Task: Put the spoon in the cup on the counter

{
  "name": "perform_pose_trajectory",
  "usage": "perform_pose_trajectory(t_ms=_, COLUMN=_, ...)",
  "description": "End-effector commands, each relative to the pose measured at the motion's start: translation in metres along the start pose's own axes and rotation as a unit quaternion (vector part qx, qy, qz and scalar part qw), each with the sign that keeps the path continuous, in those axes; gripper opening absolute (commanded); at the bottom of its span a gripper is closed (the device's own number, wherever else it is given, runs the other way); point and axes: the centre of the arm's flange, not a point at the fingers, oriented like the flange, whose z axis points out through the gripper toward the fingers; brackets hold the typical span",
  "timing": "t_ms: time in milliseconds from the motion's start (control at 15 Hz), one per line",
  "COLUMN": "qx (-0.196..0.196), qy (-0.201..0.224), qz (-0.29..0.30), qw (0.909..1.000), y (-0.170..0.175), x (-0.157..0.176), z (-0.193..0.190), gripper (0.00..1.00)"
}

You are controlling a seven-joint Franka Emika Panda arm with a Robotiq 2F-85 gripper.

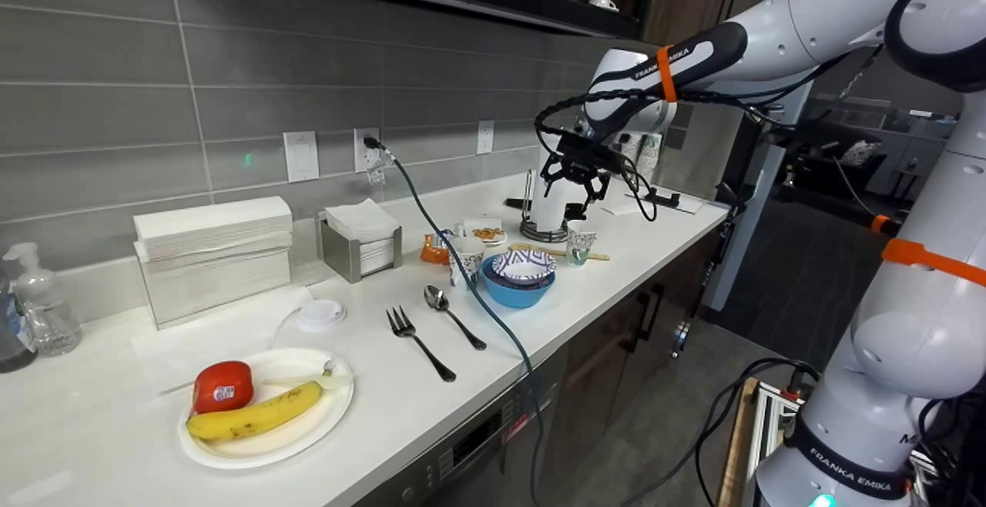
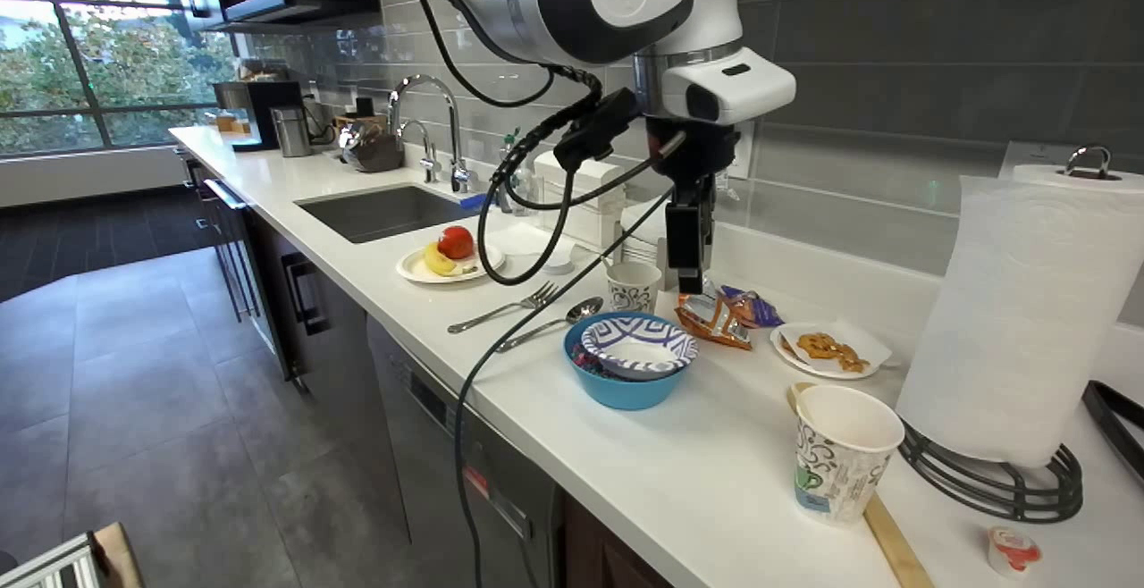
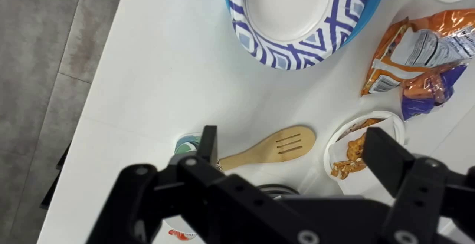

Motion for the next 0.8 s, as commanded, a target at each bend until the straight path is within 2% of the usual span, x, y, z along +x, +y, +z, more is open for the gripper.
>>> perform_pose_trajectory(t_ms=0, qx=0.0, qy=0.0, qz=0.0, qw=1.0, y=0.0, x=0.0, z=0.0, gripper=1.0)
perform_pose_trajectory(t_ms=67, qx=0.0, qy=0.0, qz=0.0, qw=1.0, y=0.0, x=0.0, z=0.0, gripper=1.0)
perform_pose_trajectory(t_ms=267, qx=0.011, qy=0.078, qz=0.051, qw=0.9956, y=0.001, x=0.016, z=0.003, gripper=1.0)
perform_pose_trajectory(t_ms=467, qx=0.01, qy=0.133, qz=0.088, qw=0.9871, y=0.011, x=0.037, z=0.006, gripper=1.0)
perform_pose_trajectory(t_ms=600, qx=-0.018, qy=0.153, qz=0.097, qw=0.9834, y=0.024, x=0.045, z=0.015, gripper=1.0)
perform_pose_trajectory(t_ms=733, qx=-0.061, qy=0.154, qz=0.093, qw=0.9819, y=0.037, x=0.047, z=0.027, gripper=1.0)
